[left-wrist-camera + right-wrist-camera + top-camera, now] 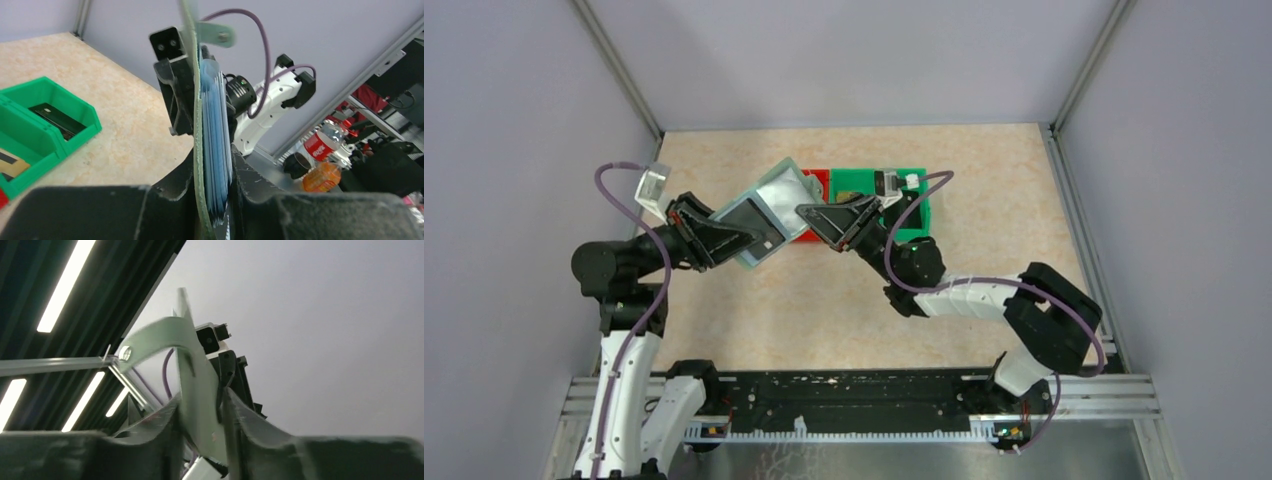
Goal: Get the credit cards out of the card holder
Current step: Remove the credit card from the card holder.
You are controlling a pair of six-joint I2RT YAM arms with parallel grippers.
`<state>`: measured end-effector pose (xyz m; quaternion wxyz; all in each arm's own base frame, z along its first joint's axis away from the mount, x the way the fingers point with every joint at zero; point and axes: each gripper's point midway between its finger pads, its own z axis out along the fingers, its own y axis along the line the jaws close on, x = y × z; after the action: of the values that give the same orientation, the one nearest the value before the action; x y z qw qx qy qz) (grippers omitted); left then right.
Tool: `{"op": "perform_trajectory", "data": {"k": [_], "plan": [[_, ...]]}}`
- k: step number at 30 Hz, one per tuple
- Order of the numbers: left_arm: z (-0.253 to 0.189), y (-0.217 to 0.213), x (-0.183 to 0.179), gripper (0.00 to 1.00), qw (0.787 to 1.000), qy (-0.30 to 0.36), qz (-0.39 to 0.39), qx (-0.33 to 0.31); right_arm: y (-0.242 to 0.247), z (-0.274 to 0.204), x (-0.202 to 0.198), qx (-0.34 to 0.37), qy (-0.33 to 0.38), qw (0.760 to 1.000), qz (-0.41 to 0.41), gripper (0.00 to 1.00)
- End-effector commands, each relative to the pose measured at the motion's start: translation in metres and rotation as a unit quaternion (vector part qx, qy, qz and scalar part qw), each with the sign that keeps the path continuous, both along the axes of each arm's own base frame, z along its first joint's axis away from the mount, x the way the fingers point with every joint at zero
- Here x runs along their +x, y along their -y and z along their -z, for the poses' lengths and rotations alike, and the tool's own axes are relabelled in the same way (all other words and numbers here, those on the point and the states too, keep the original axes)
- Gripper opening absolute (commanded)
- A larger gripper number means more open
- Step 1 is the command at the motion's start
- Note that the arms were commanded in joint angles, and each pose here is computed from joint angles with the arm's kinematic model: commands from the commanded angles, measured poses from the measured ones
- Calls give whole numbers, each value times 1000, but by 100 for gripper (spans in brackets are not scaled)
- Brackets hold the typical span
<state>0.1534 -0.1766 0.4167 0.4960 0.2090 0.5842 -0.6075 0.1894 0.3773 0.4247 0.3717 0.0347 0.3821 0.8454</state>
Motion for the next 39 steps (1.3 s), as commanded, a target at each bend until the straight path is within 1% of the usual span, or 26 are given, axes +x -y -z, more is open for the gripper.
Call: {"op": "perform_trajectory", "data": {"k": [1, 4, 5, 7, 9, 11, 12, 14, 15, 19, 24, 28, 32, 34, 39], "plan": [[-11, -3, 8, 0, 998, 49, -36, 12, 37, -24, -16, 31, 59, 997, 34, 43], [2, -5, 18, 0, 996, 55, -47, 54, 43, -13, -2, -50, 81, 994, 49, 66], [13, -5, 21, 0, 995, 41, -41, 75, 44, -11, -1, -86, 107, 990, 44, 70], [26, -4, 19, 1, 993, 45, -11, 113, 42, -8, 5, -164, 153, 974, 35, 80], [39, -4, 17, 2, 986, 63, 24, 150, 36, -4, 12, -250, 200, 947, 25, 86], [45, -7, 21, 2, 978, 95, 24, 185, 29, -2, 17, -325, 245, 913, 25, 93], [49, -9, 24, 2, 974, 102, 21, 200, 28, 9, 23, -376, 237, 896, 22, 94], [59, -12, 28, 2, 966, 120, 31, 228, 30, 0, 27, -408, 279, 868, 40, 96], [64, -13, 29, 2, 963, 121, 37, 238, 31, -4, 26, -415, 290, 861, 41, 96], [77, -14, 26, 0, 958, 113, 69, 255, 26, -13, 25, -435, 322, 841, 14, 97], [93, -17, 20, 0, 951, 115, 83, 276, 11, -8, 23, -452, 348, 820, -37, 98], [97, -17, 13, 0, 949, 116, 95, 277, -8, 12, 18, -477, 353, 801, -78, 97], [101, -20, 16, 0, 945, 120, 90, 291, -29, 44, 9, -516, 351, 773, -112, 94], [104, -21, 17, 0, 943, 123, 86, 297, -34, 53, 3, -518, 348, 770, -135, 90], [111, -24, 18, 0, 937, 132, 80, 312, -38, 54, -1, -509, 349, 774, -146, 85]]}}
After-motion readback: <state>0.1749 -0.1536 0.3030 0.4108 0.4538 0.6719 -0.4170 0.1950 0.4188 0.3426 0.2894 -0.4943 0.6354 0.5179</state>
